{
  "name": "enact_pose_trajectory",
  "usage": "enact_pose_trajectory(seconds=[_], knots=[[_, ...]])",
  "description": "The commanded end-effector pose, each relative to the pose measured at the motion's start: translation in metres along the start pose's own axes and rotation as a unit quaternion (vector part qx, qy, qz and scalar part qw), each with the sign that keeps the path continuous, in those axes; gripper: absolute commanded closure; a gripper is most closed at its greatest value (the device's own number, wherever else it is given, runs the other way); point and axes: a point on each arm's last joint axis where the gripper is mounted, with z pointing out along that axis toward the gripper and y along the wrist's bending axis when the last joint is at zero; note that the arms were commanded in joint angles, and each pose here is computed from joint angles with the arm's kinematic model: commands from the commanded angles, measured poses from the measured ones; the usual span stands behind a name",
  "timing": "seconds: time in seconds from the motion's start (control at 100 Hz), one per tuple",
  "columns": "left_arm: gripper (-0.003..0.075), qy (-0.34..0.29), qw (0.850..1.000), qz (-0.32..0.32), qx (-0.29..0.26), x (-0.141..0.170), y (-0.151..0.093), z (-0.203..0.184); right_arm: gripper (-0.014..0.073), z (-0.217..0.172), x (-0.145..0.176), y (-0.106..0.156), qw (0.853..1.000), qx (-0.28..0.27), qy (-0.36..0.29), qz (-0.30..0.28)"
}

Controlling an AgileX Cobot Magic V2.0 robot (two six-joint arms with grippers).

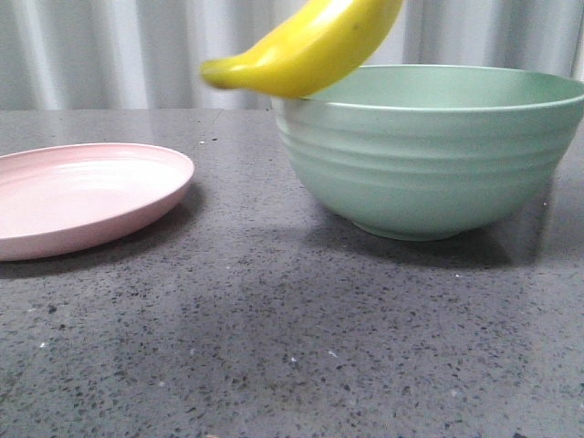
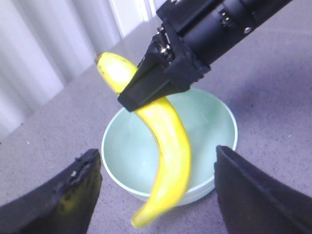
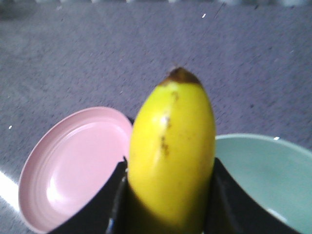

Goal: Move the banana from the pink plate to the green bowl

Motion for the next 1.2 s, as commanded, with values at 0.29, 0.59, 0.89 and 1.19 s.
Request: enact_pose_trajectory(seconds=[0.29, 0.59, 0.89, 1.19], knots=[[0.0270, -0.082, 0.997, -0.002, -0.007, -0.022, 0.003, -0.025, 0.0659, -0.013, -0.024, -0.035, 0.994, 0.081, -0.062, -0.035], [0.0270, -0.083, 0.997, -0.002, -0.007, -0.022, 0.003, -0.024, 0.0210, 0.005, -0.014, -0.042, 0.996, 0.084, -0.015, -0.041], [0.0279, -0.084, 0.996, -0.003, -0.007, -0.022, 0.003, -0.024, 0.0188, -0.001, -0.019, -0.039, 0.995, 0.085, -0.039, -0.046], [0.0317, -0.084, 0.996, -0.005, -0.006, -0.022, 0.003, -0.024, 0.0195, -0.030, -0.026, -0.030, 0.990, 0.089, -0.063, -0.086]])
